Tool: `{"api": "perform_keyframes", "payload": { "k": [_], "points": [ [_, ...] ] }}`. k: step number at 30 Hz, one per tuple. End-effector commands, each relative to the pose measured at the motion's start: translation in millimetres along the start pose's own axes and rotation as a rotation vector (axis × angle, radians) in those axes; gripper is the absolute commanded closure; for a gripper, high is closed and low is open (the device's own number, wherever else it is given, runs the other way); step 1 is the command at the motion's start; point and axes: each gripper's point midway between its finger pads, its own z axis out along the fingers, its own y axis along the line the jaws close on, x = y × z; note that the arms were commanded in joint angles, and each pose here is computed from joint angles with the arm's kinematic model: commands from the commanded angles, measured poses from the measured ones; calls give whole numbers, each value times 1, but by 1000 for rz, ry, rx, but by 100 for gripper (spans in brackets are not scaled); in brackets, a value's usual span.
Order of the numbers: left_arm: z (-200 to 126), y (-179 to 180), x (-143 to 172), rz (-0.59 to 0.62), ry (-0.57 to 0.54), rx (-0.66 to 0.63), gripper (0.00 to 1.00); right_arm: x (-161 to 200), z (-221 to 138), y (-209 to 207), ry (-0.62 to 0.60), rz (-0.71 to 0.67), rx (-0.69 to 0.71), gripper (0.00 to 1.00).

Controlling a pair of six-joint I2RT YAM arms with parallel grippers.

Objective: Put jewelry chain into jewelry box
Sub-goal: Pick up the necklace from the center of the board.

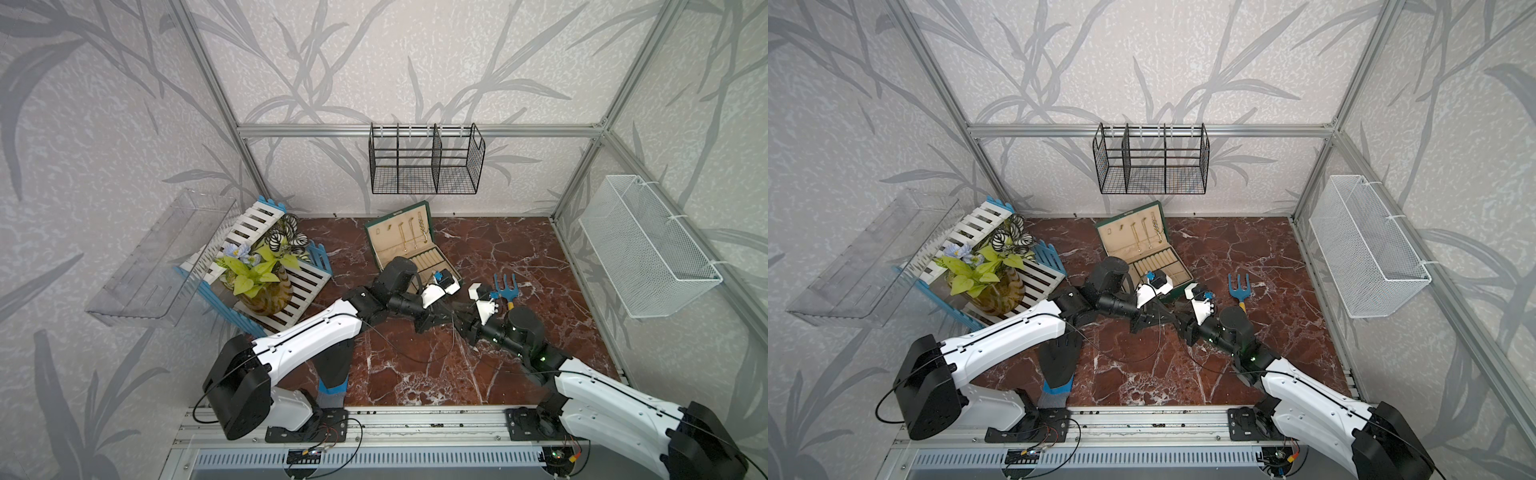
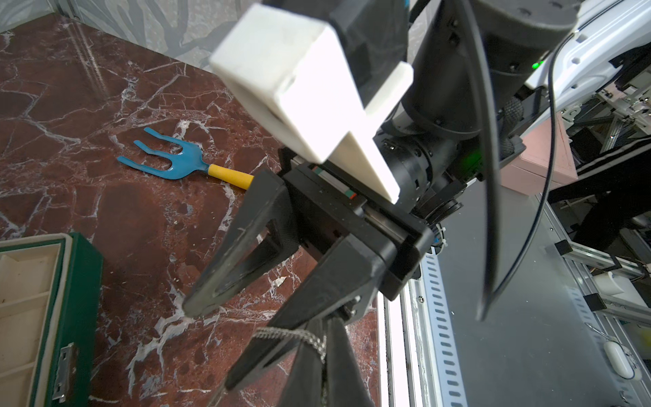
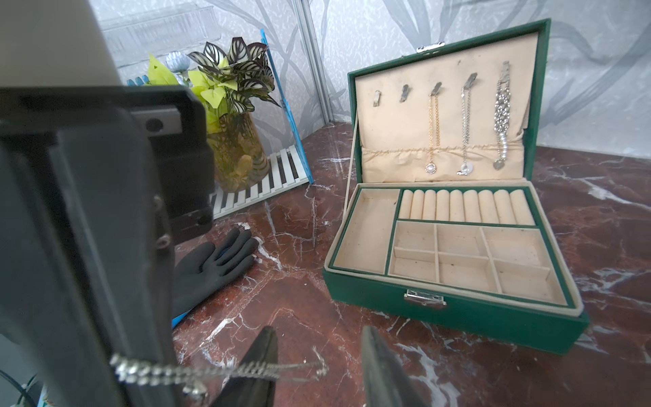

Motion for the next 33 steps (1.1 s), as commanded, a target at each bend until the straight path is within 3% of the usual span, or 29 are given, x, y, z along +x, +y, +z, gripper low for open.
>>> {"api": "perform_keyframes", "payload": {
  "k": [1, 13, 18, 27, 33],
  "points": [
    [-4, -11, -21, 31, -60, 34, 100, -11, -3, 1, -56, -19, 9, 64],
    [-2, -8, -11, 10, -84, 20, 100, -17, -13, -4, -68, -7, 54, 99],
    [2, 3, 4, -17, -73, -6, 100, -20, -15, -9, -55, -36, 96, 100],
    [16, 33, 26, -83, -137, -75, 95, 2, -2, -17, 136, -112, 127, 100],
    [19, 69, 42, -125, -154, -193, 89, 21, 6, -27, 258, -104, 173, 100]
  ]
}}
